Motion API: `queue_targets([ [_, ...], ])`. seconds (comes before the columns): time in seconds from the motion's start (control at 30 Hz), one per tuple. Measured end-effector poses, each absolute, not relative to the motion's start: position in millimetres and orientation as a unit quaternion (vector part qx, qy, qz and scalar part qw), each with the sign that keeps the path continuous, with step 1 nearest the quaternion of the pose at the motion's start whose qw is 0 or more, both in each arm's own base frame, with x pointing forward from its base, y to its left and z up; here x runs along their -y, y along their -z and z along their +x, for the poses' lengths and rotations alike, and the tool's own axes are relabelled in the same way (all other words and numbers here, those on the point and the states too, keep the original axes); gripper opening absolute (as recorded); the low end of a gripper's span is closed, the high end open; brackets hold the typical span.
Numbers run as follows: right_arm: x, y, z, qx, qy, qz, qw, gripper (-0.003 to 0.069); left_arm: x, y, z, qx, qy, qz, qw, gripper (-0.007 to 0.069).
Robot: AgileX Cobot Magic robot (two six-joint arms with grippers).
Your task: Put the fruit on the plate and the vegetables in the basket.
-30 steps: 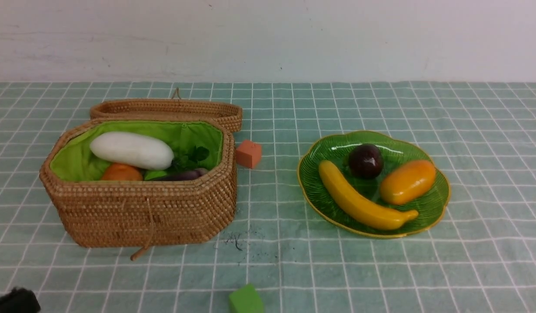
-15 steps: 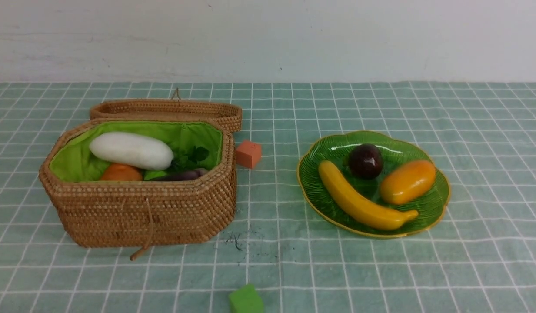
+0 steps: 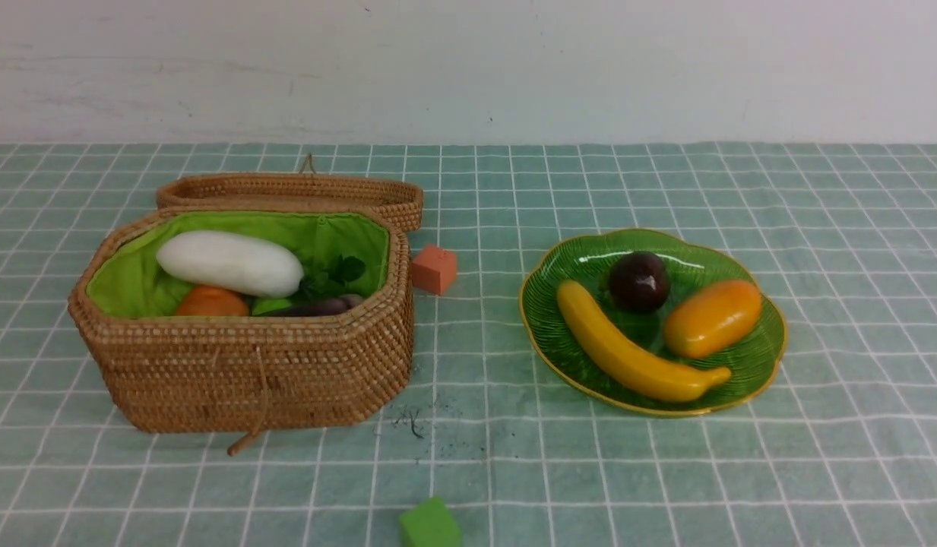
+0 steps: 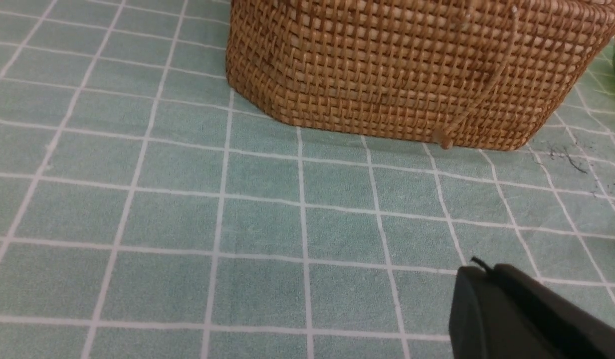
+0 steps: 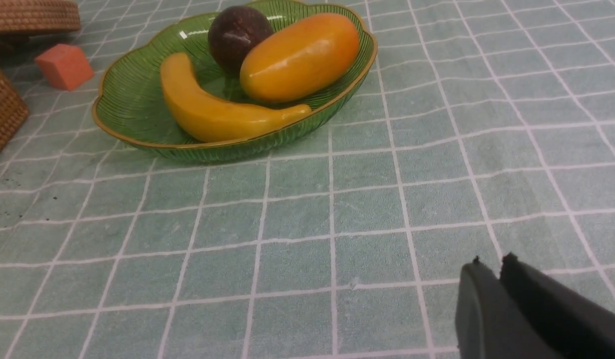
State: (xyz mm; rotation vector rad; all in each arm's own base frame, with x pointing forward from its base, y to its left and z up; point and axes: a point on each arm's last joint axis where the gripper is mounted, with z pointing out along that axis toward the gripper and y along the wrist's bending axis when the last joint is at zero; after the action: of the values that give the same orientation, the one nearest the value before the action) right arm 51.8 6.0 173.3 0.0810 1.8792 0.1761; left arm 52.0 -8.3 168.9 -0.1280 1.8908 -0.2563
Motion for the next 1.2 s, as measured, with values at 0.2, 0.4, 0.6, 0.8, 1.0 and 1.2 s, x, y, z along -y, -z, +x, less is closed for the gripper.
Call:
queue_targets([
  [0.2, -6.0, -173.3, 51.8, -0.806, -0.076, 0.035, 0.586, 0.0061, 8.2, -169.1, 52.1, -0.807, 0.110, -0.055, 0.578, -0.0013],
  [0.4, -6.0, -173.3, 51.8, -0.806, -0.076, 0.035, 0.586, 0.0069, 8.2, -169.1, 52.1, -0.807, 0.110, -0.055, 0.578, -0.0013],
  [0.6, -6.1, -173.3, 51.8, -0.806, -0.077, 0.036, 0.586, 0.0081, 8.2, -169.1, 52.1, -0.807, 0.110, -0.055, 0.578, -0.0013],
  [0.8, -6.1, -173.3, 51.8, -0.806, -0.077, 0.036, 0.586, 0.0088, 8.2, -169.1, 52.1, -0.807, 0.110, -0.055, 0.578, -0.0013],
  [1.0, -6.1, -173.3, 51.8, -0.806, -0.077, 0.036, 0.586, 0.0094, 8.2, -169.1, 52.1, -0.807, 0.110, -0.055, 0.578, -0.0013],
  [1.2, -6.1, -173.3, 51.8, -0.806, -0.077, 0.036, 0.586, 0.0103, 8.2, -169.1, 52.1, -0.807, 0.110, -0.055, 0.578, -0.0013],
])
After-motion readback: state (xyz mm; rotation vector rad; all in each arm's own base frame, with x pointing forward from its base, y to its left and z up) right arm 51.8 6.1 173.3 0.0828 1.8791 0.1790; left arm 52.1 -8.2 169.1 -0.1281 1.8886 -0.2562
